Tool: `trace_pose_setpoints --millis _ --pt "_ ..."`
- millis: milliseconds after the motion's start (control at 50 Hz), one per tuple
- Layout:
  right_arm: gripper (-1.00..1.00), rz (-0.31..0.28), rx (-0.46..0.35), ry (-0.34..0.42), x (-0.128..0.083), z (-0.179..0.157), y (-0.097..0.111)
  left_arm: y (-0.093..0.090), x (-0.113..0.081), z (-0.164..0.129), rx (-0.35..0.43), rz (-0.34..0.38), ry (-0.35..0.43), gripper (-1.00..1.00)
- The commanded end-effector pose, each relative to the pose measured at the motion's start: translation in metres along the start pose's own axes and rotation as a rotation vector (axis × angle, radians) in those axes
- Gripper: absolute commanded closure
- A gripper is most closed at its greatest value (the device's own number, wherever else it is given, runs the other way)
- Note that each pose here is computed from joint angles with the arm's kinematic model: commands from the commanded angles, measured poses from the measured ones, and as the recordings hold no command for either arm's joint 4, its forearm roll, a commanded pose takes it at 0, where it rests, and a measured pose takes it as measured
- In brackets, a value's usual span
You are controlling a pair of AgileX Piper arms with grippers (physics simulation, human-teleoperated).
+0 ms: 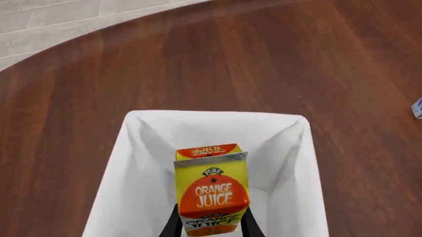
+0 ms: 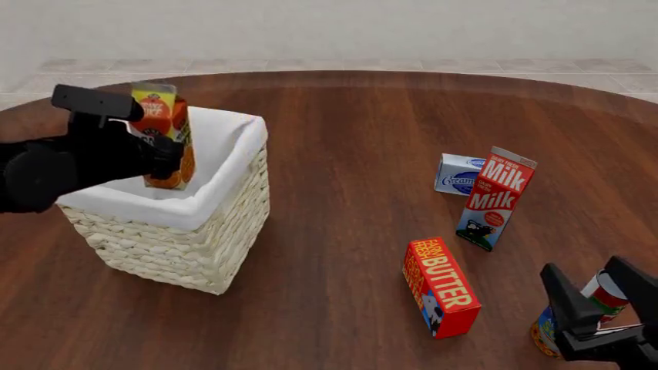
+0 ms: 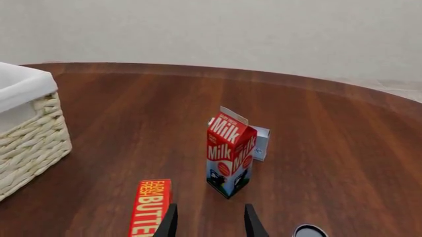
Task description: Pick up the orange juice, and put it in the basket.
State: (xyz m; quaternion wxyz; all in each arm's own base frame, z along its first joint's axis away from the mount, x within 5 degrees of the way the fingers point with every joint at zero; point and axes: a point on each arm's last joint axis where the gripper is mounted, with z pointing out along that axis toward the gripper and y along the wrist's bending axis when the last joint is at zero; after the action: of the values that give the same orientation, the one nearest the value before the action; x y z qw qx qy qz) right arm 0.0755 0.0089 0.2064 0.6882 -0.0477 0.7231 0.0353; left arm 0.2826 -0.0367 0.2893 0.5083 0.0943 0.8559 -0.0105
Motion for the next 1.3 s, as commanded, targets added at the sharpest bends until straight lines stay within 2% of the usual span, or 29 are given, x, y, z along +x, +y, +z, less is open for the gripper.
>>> trace_pose_setpoints --millis 20,520,540,1000,1080,1100,1180,1240,1280,1300 --pt "-1.00 0.000 -0.001 0.002 0.000 0.001 0.000 -0.001 0.001 0.001 0.000 0.037 -0.012 1.00" --pt "-1.00 -0.001 -0.008 0.006 0.000 0.001 0.001 -0.006 -0.001 0.000 0.015 0.023 -0.019 1.00" --pt "-1.00 -0.002 -0.009 0.006 0.000 0.002 0.001 -0.006 0.000 0.001 0.014 0.020 -0.019 -1.00" --pt "-1.00 -0.002 -0.010 0.006 0.000 0.002 0.001 -0.006 0.000 -0.009 0.014 0.018 -0.034 -1.00" --pt "-1.00 -0.002 -0.010 0.006 0.000 0.002 0.001 -0.005 -0.007 -0.021 0.011 0.022 -0.054 -1.00" --pt "-1.00 -0.002 -0.011 0.006 0.000 0.002 0.001 -0.006 -0.009 -0.034 0.014 0.064 -0.080 -1.00" --pt "-1.00 -0.002 -0.010 0.006 0.000 0.002 0.001 -0.008 -0.008 -0.055 0.017 0.109 -0.112 -1.00" --pt "-1.00 -0.002 -0.011 0.006 0.000 0.002 0.001 -0.008 -0.007 -0.071 0.014 0.106 -0.137 -1.00" --pt "-1.00 -0.002 -0.014 0.005 0.000 0.002 0.001 -0.007 -0.005 -0.078 0.007 0.140 -0.148 -1.00" --pt "-1.00 -0.002 -0.015 0.005 0.000 0.002 0.001 -0.008 -0.006 -0.082 0.012 0.119 -0.154 -1.00"
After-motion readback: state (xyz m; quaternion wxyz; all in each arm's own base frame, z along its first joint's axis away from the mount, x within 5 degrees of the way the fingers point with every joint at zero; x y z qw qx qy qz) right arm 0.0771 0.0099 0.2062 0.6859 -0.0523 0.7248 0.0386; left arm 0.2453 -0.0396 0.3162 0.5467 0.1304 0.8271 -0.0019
